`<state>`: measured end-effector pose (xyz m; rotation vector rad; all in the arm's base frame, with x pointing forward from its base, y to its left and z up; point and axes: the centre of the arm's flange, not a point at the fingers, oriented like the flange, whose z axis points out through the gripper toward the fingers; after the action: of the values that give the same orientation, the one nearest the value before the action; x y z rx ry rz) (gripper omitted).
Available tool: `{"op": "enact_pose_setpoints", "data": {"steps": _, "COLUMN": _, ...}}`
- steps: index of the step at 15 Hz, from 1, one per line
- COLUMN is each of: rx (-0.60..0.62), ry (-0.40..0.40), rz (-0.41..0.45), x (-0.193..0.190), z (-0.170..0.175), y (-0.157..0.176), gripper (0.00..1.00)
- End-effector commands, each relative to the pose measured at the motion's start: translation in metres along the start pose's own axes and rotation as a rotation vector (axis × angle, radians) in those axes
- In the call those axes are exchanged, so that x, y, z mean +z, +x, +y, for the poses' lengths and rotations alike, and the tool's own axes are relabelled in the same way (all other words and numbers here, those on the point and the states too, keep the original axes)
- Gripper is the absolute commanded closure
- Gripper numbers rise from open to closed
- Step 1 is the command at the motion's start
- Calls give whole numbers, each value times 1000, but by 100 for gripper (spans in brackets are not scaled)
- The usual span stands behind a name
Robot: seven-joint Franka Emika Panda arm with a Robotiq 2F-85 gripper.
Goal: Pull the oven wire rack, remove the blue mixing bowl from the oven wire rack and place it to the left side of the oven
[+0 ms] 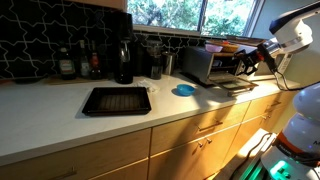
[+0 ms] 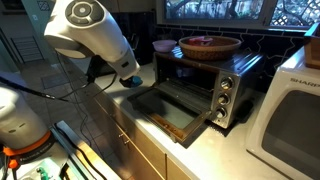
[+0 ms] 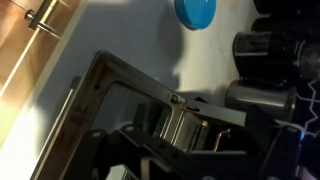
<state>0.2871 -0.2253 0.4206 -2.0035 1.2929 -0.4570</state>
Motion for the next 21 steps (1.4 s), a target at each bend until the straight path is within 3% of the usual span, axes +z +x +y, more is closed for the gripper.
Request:
{"op": "enact_pose_setpoints", "data": {"steps": 1, "rx": 76, "ry": 122, "rz": 82, "x": 16, "z": 16, "y": 35, "gripper": 0}}
{"op": "enact_pose_setpoints", "data": {"steps": 9, "rx": 244, "ry": 349, "rz": 209, "x": 31, "z": 45, "y": 65, "gripper": 0}}
{"op": "enact_pose_setpoints", "data": {"steps": 15, "rx": 298, "ry": 345, "rz": 353, "x": 48, "z": 51, "y": 89, "gripper": 0}}
{"op": "enact_pose_setpoints", "data": {"steps": 16, "rx": 294, "ry": 367, "rz": 297, "x": 30, "z": 47, "y": 70, "gripper": 0}}
{"op": "enact_pose_setpoints", "data": {"steps": 21, "rx": 284, "ry": 355, "rz": 303, "x": 33, "z": 44, "y": 72, "gripper": 0}}
